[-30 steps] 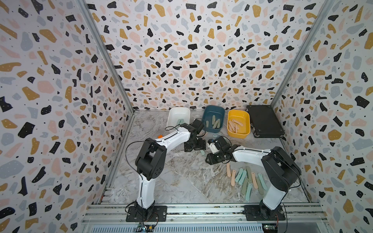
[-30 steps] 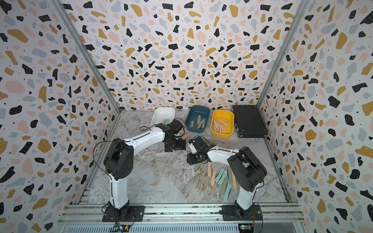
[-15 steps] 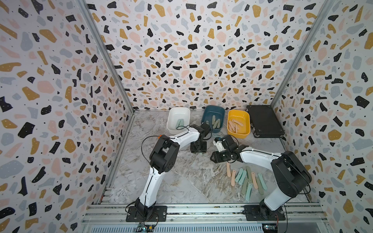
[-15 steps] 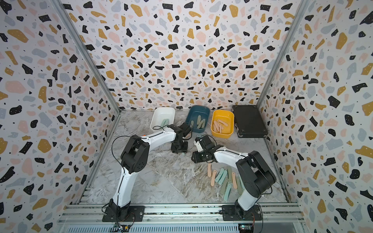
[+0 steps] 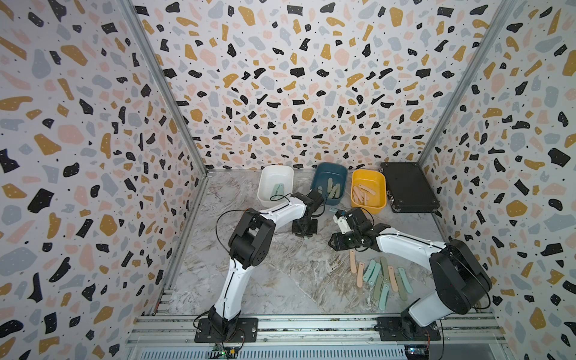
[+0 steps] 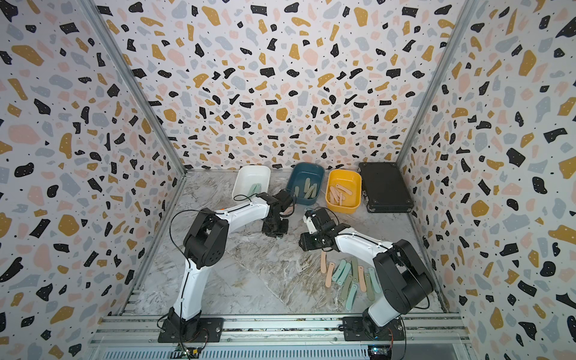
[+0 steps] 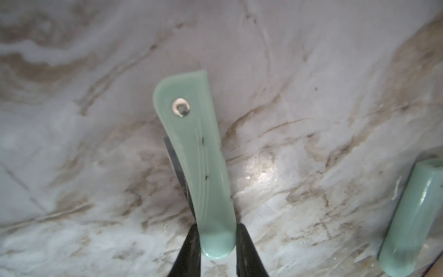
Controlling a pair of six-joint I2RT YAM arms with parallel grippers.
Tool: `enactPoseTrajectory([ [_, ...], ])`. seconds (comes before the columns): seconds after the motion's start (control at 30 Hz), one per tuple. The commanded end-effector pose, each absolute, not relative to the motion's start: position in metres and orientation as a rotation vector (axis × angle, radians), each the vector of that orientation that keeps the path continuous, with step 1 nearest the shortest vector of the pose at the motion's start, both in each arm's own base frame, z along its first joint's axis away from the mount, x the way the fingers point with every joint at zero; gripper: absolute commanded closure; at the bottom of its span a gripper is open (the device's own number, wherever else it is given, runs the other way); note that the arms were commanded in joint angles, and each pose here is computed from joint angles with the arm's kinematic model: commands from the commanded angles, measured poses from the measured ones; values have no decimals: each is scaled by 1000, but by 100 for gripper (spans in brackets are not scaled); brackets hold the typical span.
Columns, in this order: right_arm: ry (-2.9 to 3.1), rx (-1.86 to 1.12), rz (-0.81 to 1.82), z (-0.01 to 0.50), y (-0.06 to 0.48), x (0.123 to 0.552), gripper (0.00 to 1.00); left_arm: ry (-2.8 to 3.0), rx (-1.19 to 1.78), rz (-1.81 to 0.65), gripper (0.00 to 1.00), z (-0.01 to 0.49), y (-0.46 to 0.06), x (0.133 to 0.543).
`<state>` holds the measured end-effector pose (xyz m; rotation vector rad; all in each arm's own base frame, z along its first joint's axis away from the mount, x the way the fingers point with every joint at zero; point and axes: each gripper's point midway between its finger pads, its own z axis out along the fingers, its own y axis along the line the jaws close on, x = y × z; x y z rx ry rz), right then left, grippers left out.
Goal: Place the fruit knives into the storage box by color
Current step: Pick up the fruit knife from the center of the board, then place the fruit knife in the storage box.
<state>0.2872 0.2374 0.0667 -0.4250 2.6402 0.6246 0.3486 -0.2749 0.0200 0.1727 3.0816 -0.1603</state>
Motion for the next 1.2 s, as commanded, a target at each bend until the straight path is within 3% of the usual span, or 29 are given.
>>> enactPoseTrajectory([
  [0.0,2633,-418,576,77,228,286,46,3079,170,-127,80,29,-259,347],
  [0.33,2648,-384,502,77,215,284,45,2961,215,-186,82,90,-247,360],
  [0.6,2676,-363,478,77,214,287,45,2874,72,-154,82,136,-173,429],
  [0.83,2711,-324,516,72,216,280,44,2878,51,-29,83,113,-128,498],
  [1.17,2745,-309,537,61,213,267,43,2786,113,-15,79,78,-126,559],
])
